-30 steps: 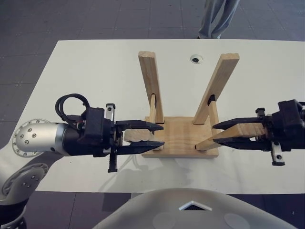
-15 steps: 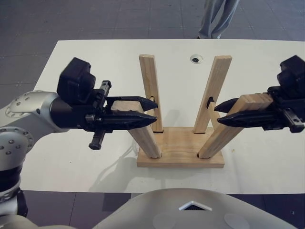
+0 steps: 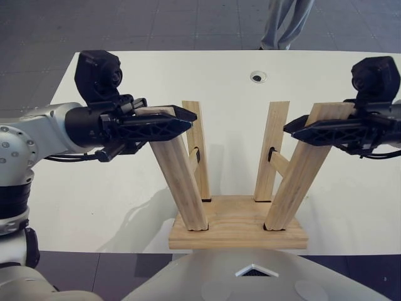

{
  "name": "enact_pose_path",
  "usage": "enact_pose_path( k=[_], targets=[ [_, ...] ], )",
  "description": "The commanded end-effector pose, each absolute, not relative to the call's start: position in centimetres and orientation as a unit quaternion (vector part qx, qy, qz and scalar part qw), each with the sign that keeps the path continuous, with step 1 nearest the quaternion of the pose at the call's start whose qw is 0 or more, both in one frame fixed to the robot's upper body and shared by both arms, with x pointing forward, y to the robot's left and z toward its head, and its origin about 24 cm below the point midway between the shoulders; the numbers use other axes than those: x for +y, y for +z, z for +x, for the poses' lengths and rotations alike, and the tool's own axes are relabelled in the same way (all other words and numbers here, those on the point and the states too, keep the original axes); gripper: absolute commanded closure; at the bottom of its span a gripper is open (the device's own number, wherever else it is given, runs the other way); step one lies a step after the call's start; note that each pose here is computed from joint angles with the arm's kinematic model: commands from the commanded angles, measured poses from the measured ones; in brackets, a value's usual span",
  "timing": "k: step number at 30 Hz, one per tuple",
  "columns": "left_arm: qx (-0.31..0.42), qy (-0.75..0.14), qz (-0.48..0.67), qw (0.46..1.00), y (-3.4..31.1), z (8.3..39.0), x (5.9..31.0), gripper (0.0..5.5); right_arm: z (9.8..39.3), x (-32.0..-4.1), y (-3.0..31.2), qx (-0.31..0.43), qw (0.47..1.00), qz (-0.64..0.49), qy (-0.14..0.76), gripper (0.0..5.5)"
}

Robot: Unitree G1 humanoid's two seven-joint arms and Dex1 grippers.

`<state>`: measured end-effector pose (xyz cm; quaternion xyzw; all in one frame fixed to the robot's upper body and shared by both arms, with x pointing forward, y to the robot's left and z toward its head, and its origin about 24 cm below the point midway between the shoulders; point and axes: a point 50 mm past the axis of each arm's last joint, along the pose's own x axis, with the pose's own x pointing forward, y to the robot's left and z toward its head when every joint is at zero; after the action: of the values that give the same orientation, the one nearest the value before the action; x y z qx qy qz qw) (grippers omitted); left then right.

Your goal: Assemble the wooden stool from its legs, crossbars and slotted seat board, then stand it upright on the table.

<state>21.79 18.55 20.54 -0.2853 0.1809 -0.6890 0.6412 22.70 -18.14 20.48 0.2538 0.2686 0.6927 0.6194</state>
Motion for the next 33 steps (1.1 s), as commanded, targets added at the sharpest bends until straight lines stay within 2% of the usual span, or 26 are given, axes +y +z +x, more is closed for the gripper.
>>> enact_pose_path(
  k=[1, 7, 11, 18, 24, 27, 28, 29, 33],
  targets=[
    [0.389, -0.683, -0.426, 0.447, 14.2, 19.0, 16.9, 4.42, 21.7, -17.2, 12.2, 0.480, 0.509, 0.367, 0.613, 4.45],
    [0.405, -0.664, -0.466, 0.421, 12.7, 20.4, 17.8, 4.42, 23.7, -17.2, 9.3, 0.502, 0.512, 0.410, 0.563, 4.45],
    [0.418, -0.667, -0.455, 0.415, 11.5, 20.3, 19.6, 4.42, 24.4, -17.6, 8.7, 0.504, 0.506, 0.426, 0.556, 4.45],
    [0.401, -0.572, -0.529, 0.482, 7.3, 24.0, 22.1, 4.42, 25.1, -17.9, 7.9, 0.504, 0.508, 0.437, 0.545, 4.45],
    [0.389, -0.536, -0.554, 0.505, 5.8, 26.7, 20.8, 4.42, 26.8, -18.8, 5.9, 0.503, 0.544, 0.449, 0.499, 4.45],
    [0.383, -0.528, -0.565, 0.505, 5.4, 27.4, 19.8, 4.42, 27.2, -18.5, 5.5, 0.504, 0.543, 0.451, 0.497, 4.45],
    [0.383, -0.530, -0.565, 0.502, 5.4, 27.5, 19.6, 3.94, 27.3, -18.4, 5.4, 0.504, 0.541, 0.454, 0.498, 4.45],
    [0.385, -0.532, -0.564, 0.500, 5.4, 27.4, 19.5, 3.69, 27.3, -18.3, 5.3, 0.504, 0.540, 0.456, 0.497, 4.03],
    [0.373, -0.534, -0.563, 0.508, 5.9, 27.5, 20.2, 2.97, 27.5, -18.5, 5.3, 0.501, 0.539, 0.459, 0.498, 3.21]
  ],
)
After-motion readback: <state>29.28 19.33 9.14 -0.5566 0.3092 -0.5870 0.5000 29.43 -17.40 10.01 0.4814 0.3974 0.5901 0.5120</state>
